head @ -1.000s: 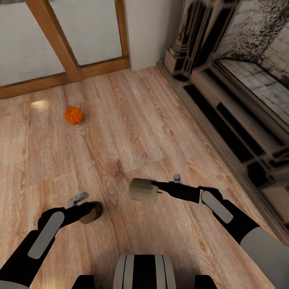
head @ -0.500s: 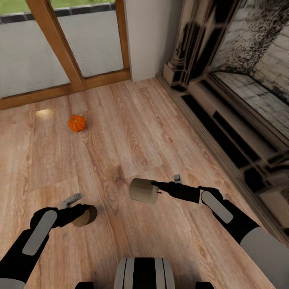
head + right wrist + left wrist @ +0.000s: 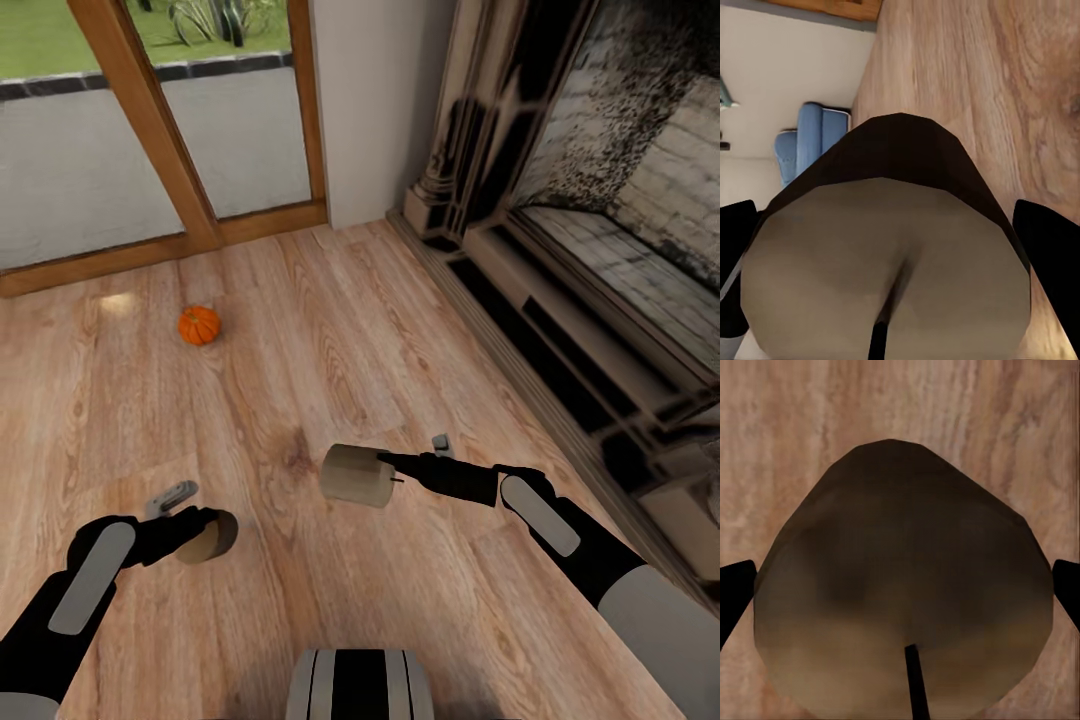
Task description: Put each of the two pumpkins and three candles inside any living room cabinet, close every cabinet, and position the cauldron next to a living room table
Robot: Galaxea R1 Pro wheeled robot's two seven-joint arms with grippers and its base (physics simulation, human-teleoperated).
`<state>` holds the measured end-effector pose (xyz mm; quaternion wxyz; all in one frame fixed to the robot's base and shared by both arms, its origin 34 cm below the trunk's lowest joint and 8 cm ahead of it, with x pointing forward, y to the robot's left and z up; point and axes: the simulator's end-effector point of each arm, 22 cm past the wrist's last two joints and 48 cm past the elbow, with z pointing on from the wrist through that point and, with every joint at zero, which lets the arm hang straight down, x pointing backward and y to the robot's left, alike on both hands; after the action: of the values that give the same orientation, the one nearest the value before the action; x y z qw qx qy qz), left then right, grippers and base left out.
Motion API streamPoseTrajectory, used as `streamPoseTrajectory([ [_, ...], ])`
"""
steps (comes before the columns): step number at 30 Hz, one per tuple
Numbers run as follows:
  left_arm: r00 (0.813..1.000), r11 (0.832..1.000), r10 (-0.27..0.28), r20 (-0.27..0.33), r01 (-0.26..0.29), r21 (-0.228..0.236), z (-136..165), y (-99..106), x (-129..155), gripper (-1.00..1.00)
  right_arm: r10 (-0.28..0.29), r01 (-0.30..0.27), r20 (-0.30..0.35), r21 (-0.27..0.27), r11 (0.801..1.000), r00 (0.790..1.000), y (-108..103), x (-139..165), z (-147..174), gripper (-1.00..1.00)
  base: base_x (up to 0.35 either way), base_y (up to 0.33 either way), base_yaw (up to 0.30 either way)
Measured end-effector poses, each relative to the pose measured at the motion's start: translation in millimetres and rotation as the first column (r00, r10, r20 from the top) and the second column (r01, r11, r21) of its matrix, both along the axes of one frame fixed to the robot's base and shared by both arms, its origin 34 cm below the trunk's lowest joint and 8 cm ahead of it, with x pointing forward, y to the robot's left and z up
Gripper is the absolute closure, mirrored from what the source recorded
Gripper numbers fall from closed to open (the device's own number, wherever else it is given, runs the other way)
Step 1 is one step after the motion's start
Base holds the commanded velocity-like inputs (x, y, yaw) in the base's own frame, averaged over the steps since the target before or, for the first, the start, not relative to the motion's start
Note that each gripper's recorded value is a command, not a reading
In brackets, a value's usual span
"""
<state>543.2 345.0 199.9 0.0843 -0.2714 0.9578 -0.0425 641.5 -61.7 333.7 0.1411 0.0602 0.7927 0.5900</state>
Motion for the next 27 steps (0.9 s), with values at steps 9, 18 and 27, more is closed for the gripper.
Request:
streamPoseTrajectory([
  [9,0.998,1.000,0.028,0.058,-0.028,0.002,26,11,17,1.00,-0.003,0.004,0.029,-0.023,1.000,1.000,2,6,16,1.00,-0.130,0.000,0.000],
  [18,0.997,1.000,0.023,0.078,-0.022,-0.011,45,11,23,1.00,-0.008,0.010,0.058,-0.041,0.999,0.998,2,12,33,1.00,-0.218,0.000,0.000],
  [27,0.993,1.000,0.024,0.116,-0.023,-0.011,65,12,33,1.00,-0.008,0.012,0.096,-0.042,0.999,0.995,2,16,56,1.00,-0.260,0.000,-0.089],
])
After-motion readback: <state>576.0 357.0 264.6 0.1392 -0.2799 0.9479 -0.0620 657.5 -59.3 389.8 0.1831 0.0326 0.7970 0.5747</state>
